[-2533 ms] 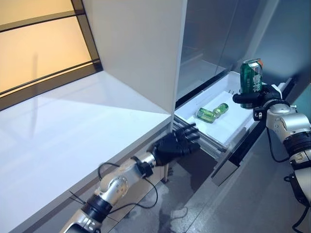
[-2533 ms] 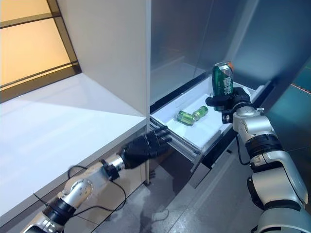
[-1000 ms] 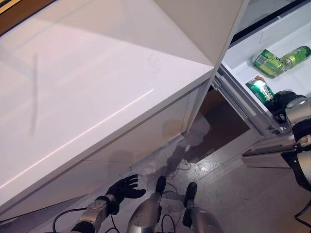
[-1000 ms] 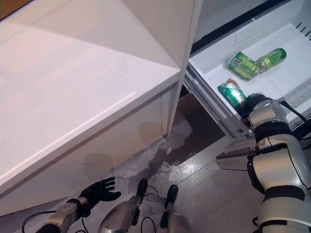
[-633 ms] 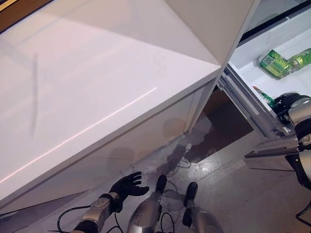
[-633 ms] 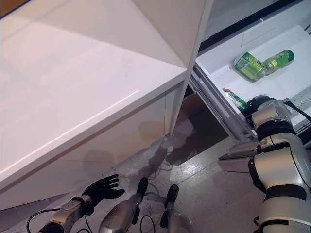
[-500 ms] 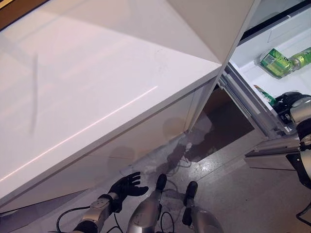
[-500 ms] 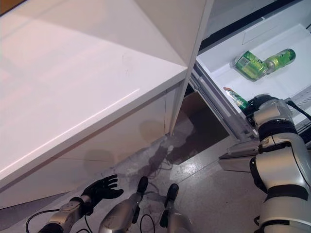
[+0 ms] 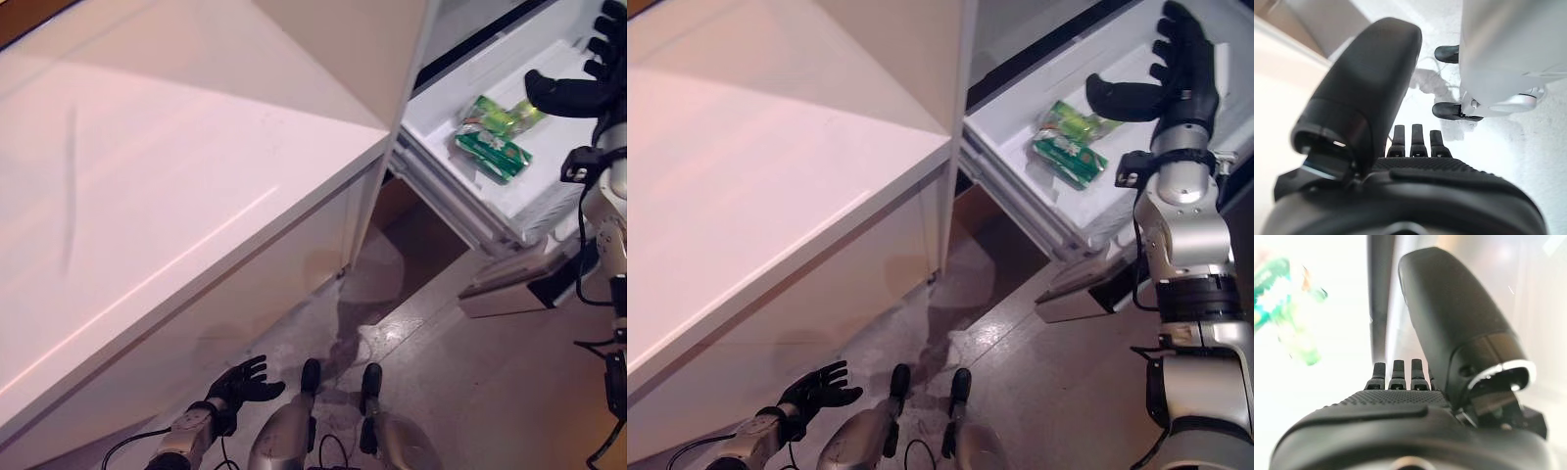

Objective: Put drinks into fridge and close the fridge

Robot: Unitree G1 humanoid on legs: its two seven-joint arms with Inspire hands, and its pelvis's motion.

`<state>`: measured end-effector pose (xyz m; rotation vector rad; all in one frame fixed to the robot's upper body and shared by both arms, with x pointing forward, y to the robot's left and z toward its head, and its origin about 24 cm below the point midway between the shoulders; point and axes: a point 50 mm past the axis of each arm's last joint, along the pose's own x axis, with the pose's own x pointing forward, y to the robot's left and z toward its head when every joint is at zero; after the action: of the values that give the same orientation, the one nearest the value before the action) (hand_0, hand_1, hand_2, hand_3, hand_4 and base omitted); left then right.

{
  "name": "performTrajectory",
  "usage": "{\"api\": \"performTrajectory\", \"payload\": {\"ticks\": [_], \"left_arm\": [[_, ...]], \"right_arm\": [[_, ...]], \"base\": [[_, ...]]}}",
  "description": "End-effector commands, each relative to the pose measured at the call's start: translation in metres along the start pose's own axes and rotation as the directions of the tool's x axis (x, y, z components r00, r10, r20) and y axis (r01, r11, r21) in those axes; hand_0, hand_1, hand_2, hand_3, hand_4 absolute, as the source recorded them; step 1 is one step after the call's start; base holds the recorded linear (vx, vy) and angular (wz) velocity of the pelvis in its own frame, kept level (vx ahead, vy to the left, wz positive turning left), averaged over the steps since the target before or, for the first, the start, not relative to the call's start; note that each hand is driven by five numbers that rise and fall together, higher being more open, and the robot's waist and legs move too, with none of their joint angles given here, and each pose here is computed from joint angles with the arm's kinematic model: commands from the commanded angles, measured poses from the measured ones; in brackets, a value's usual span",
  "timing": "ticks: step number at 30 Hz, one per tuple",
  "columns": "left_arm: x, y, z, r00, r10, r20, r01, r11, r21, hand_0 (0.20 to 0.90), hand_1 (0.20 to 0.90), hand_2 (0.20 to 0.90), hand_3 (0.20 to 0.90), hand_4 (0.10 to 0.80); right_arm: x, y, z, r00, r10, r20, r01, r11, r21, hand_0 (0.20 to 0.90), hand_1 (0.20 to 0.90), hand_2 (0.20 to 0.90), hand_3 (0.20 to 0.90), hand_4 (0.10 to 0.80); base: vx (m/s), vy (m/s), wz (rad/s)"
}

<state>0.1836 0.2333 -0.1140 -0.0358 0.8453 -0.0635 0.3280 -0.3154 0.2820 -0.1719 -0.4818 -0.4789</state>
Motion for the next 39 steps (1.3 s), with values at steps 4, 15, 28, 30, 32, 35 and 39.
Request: {"api": "performTrajectory", "payload": {"ticks": [4, 15, 28, 30, 32, 35, 39], "left_arm": [[-0.007, -0.015, -0.041, 0.991, -0.043, -0.125, 0.05, 0.998, 0.05, 0.9, 0.9, 0.9, 0.9, 0.8], [-0.016, -0.025, -0.074, 0.964, -0.081, -0.253, 0.11, 0.989, 0.102, 0.9, 0.9, 0.9, 0.9, 0.8], [0.008, -0.025, 0.002, 1.0, 0.014, 0.017, -0.014, 1.0, 0.024, 0.9, 0.9, 0.9, 0.9, 0.8], [0.008, -0.024, 0.004, 0.999, 0.028, 0.029, -0.028, 1.0, 0.001, 0.9, 0.9, 0.9, 0.9, 0.8], [0.008, -0.022, 0.003, 0.998, 0.048, 0.027, -0.047, 0.999, -0.018, 0.9, 0.9, 0.9, 0.9, 0.8], [0.007, -0.018, 0.002, 0.998, 0.064, 0.02, -0.063, 0.997, -0.045, 0.9, 0.9, 0.9, 0.9, 0.8], [0.006, -0.017, -0.003, 0.998, 0.065, 0.008, -0.065, 0.995, -0.072, 0.9, 0.9, 0.9, 0.9, 0.8]], "right_arm": [[-0.015, -0.046, 0.005, 0.968, -0.226, 0.112, 0.208, 0.966, 0.152, 0.9, 0.9, 0.9, 0.9, 0.8], [-0.045, -0.02, -0.056, 0.971, -0.199, -0.133, 0.232, 0.917, 0.323, 0.9, 0.9, 0.9, 0.9, 0.8], [0.005, 0.007, -0.015, 0.978, -0.178, -0.111, 0.208, 0.764, 0.61, 0.9, 0.9, 0.9, 0.9, 0.8], [0.009, 0.006, -0.014, 0.973, -0.188, -0.131, 0.228, 0.741, 0.632, 0.9, 0.9, 0.9, 0.9, 0.8], [0.013, 0.004, -0.014, 0.968, -0.199, -0.15, 0.249, 0.731, 0.635, 0.9, 0.9, 0.9, 0.9, 0.8], [0.017, 0.004, -0.014, 0.964, -0.198, -0.176, 0.265, 0.729, 0.631, 0.9, 0.9, 0.9, 0.9, 0.8], [0.023, 0.01, -0.011, 0.975, -0.143, -0.172, 0.222, 0.735, 0.641, 0.9, 0.9, 0.9, 0.9, 0.8]], "base": [[0.065, 0.001, -0.38], [0.06, -0.022, -0.15], [-0.196, -0.016, 0.15], [-0.065, 0.002, 0.05], [-0.025, 0.006, 0.16], [-0.01, 0.015, -0.08], [0.012, 0.014, -0.03]]}}
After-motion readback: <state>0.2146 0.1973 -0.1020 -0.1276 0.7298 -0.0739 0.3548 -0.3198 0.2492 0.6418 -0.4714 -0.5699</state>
